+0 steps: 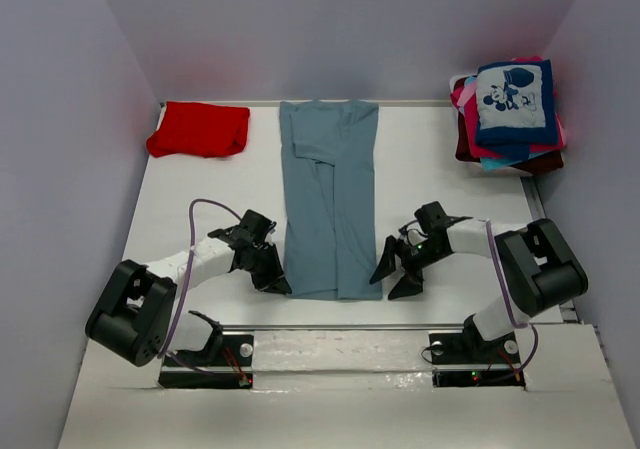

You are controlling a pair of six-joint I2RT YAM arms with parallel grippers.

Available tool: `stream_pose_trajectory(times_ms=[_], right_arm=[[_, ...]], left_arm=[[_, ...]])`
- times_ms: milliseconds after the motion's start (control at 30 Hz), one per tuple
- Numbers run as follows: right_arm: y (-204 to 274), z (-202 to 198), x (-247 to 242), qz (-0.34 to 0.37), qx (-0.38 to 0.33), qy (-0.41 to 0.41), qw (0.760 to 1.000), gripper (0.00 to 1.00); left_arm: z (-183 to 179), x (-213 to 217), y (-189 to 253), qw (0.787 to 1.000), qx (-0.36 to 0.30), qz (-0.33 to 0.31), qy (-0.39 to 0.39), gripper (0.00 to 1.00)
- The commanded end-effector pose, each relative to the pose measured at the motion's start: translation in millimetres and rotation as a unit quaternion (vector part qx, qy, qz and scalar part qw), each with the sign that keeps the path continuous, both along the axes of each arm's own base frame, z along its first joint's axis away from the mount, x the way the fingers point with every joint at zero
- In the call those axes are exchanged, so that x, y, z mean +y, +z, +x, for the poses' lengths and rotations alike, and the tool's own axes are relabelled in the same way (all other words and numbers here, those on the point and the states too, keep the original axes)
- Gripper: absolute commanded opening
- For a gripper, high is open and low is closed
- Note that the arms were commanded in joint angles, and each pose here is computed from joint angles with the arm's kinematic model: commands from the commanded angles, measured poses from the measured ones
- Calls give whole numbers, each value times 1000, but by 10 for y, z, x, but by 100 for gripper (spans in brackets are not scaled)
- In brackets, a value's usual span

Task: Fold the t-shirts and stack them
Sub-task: Grab the bottom of the folded rectangular tshirt with both arms

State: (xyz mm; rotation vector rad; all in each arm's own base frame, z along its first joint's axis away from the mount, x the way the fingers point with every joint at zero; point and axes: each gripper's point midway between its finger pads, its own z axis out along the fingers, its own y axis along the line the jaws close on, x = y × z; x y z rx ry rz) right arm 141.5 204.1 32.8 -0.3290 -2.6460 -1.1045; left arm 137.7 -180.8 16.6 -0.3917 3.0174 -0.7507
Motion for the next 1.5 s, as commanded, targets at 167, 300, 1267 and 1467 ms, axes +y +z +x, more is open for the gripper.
stream_pose_trajectory(times_ms=[167,300,1267,1467], right_arm=[[-324,-198,-143,-47,25,-1,999,67],[-361,-124,-109,-42,16,-12,999,59],[-210,-163,4,-19,18,10,1000,7],[-111,-142,32,-29,-6,34,999,7]], left_arm=[[-36,7,34,1000,6,3,-12,6],[-31,3,38,1000,7,3,-15,6],[120,2,251,998,-50,9,-43,6],[30,-20,246,995,-67,16,-68,6]])
